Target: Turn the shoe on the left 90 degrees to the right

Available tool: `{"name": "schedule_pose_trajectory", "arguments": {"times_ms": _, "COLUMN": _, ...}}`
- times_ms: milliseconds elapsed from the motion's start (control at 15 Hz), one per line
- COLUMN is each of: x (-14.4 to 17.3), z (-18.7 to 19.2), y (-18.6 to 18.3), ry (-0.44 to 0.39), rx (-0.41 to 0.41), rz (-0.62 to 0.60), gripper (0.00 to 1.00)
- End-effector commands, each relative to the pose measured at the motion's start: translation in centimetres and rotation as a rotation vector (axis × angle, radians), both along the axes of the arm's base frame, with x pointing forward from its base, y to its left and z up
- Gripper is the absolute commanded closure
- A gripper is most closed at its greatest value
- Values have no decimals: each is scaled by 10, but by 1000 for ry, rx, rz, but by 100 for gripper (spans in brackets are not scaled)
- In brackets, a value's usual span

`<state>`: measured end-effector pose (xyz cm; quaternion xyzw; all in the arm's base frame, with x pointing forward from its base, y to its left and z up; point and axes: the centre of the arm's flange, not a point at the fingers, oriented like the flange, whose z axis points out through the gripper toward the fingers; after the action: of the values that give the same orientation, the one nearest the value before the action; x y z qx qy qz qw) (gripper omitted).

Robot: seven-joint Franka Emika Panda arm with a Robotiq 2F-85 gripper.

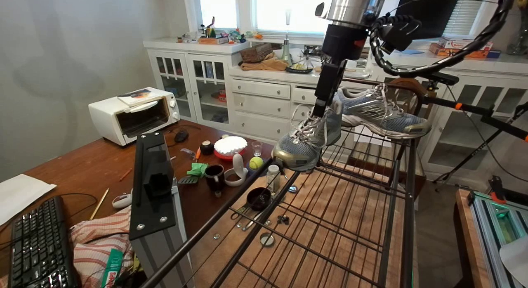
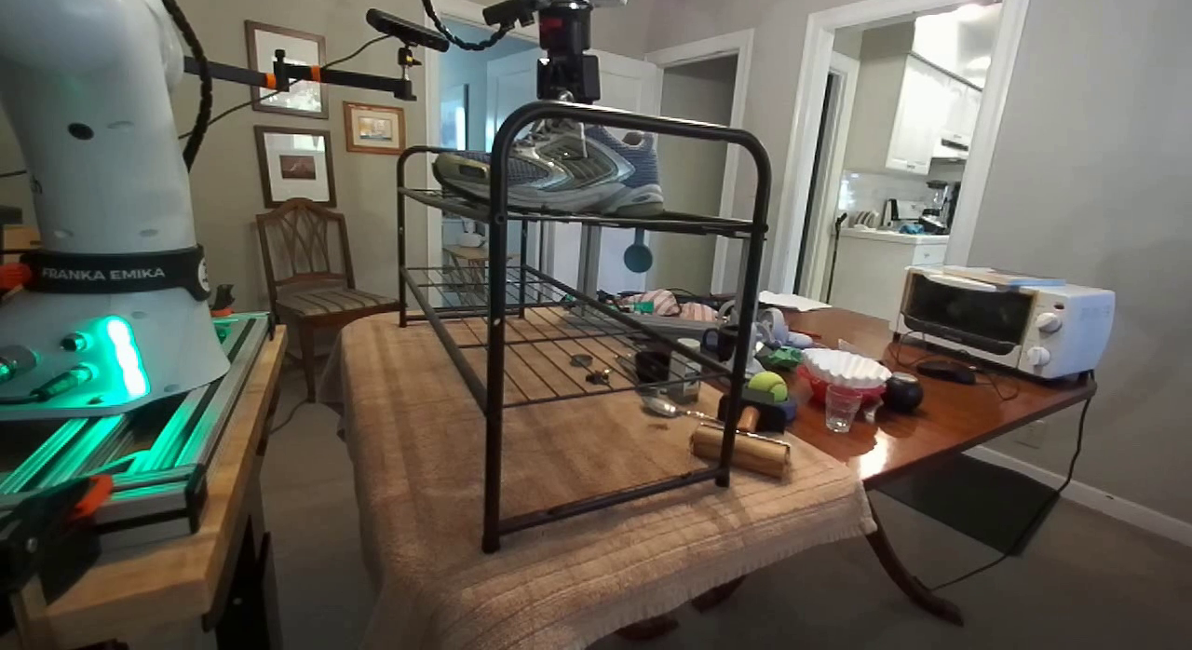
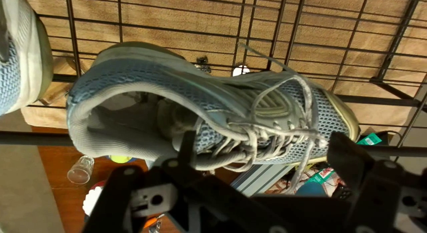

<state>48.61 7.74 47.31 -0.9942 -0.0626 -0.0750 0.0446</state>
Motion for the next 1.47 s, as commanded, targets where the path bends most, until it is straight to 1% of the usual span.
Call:
{"name": "schedule_pose_trajectory", "arguments": {"times_ms": 0, "x": 7, "z": -3, "y": 4, "ry": 4, "rx": 22, "rz": 19, "gripper": 0}}
{"name": "schedule_pose_trajectory", "arguments": {"times_ms": 1400, "x": 10, "z": -6, "y": 1, "ry": 11, "rx": 26, "rz": 15, "gripper": 0}}
